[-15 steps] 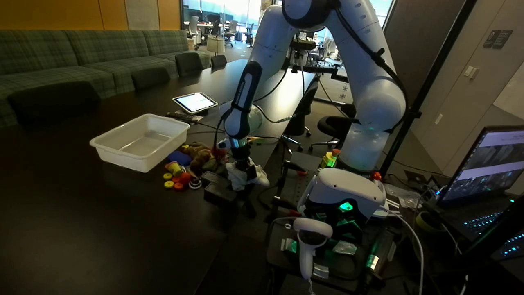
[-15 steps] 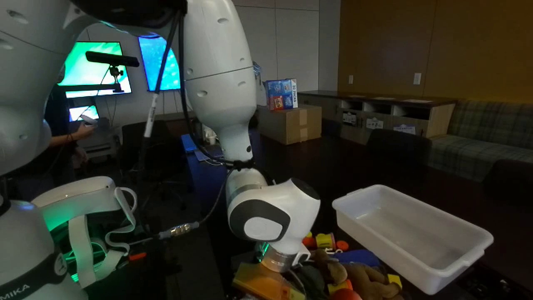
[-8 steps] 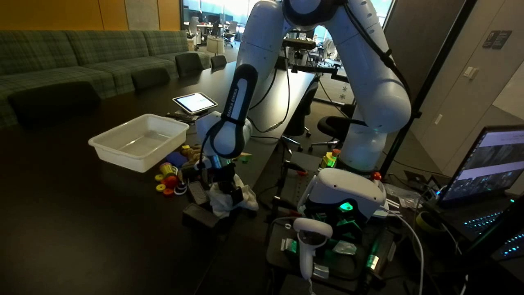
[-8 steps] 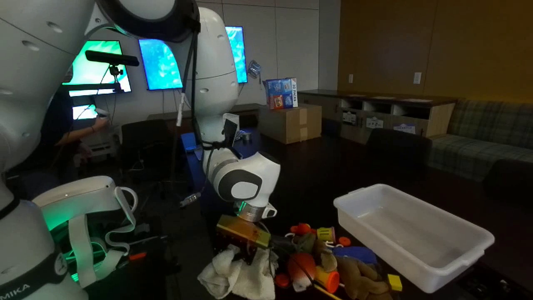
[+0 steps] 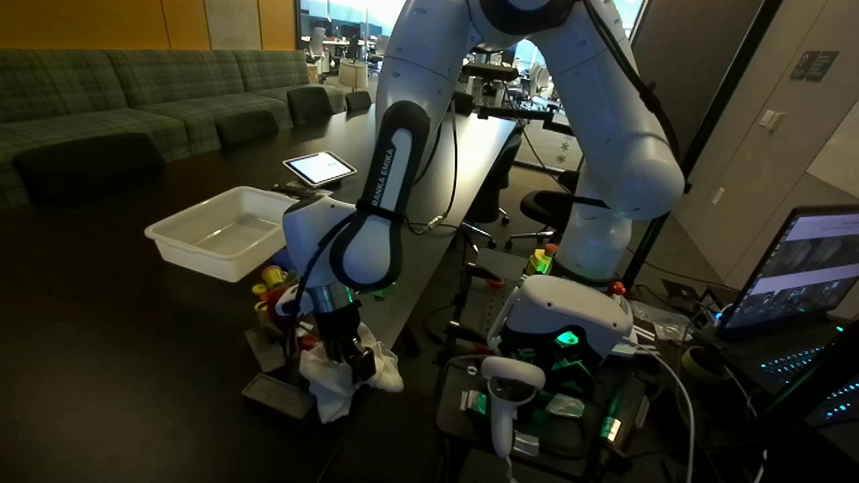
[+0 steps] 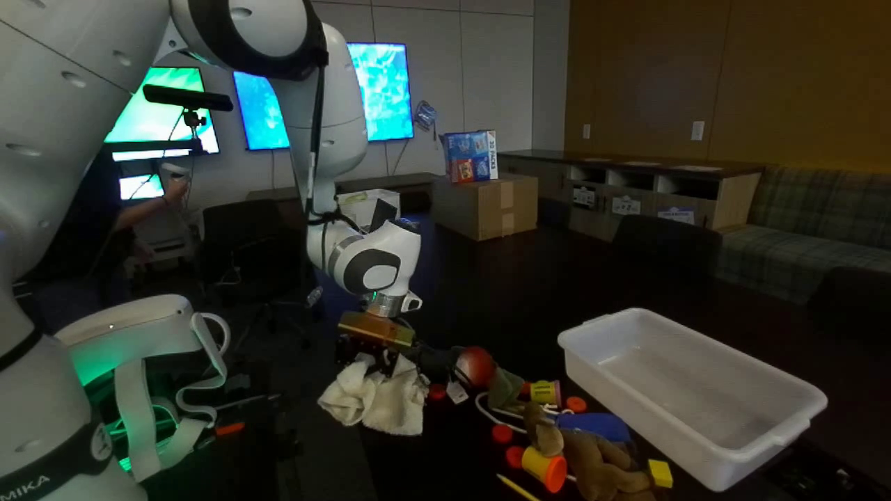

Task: Use the white towel to push the objects to the left, then put the towel in the bowl

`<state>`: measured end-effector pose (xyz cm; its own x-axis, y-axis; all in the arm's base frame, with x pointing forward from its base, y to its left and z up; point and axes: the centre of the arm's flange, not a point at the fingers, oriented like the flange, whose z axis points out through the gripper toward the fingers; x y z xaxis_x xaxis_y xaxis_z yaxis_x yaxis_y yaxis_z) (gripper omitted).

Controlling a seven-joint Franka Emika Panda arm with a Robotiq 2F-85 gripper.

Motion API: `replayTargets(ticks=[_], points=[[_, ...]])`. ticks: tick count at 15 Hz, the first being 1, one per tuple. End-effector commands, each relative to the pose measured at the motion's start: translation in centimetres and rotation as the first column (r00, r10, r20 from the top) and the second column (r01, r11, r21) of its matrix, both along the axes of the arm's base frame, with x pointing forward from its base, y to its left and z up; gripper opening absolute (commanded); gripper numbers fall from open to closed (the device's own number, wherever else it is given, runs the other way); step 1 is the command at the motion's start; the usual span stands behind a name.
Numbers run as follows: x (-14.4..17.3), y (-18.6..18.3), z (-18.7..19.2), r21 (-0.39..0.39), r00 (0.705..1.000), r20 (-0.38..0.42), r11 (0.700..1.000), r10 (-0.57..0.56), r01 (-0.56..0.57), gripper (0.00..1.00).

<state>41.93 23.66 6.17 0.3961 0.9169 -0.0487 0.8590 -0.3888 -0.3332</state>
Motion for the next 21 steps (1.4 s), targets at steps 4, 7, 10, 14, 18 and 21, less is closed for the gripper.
replayTargets(ticks=[4,7,10,14,18,21], points=[[1.8,-1.7,7.2,0.075,0.998,0.057,0.997,0.003,-0.008,0.14],[2.5,-7.1,10.6,0.110,0.999,0.046,0.994,0.003,-0.008,0.14],[2.8,-13.6,13.0,0.150,1.000,0.015,0.989,-0.011,0.009,0.14],[3.1,-23.1,16.4,0.203,0.998,-0.012,0.977,-0.067,0.069,0.14],[3.0,-34.1,20.2,0.212,0.983,-0.015,0.960,-0.183,0.182,0.14],[2.5,-41.9,23.7,0.204,0.950,0.024,0.932,-0.312,0.301,0.14]])
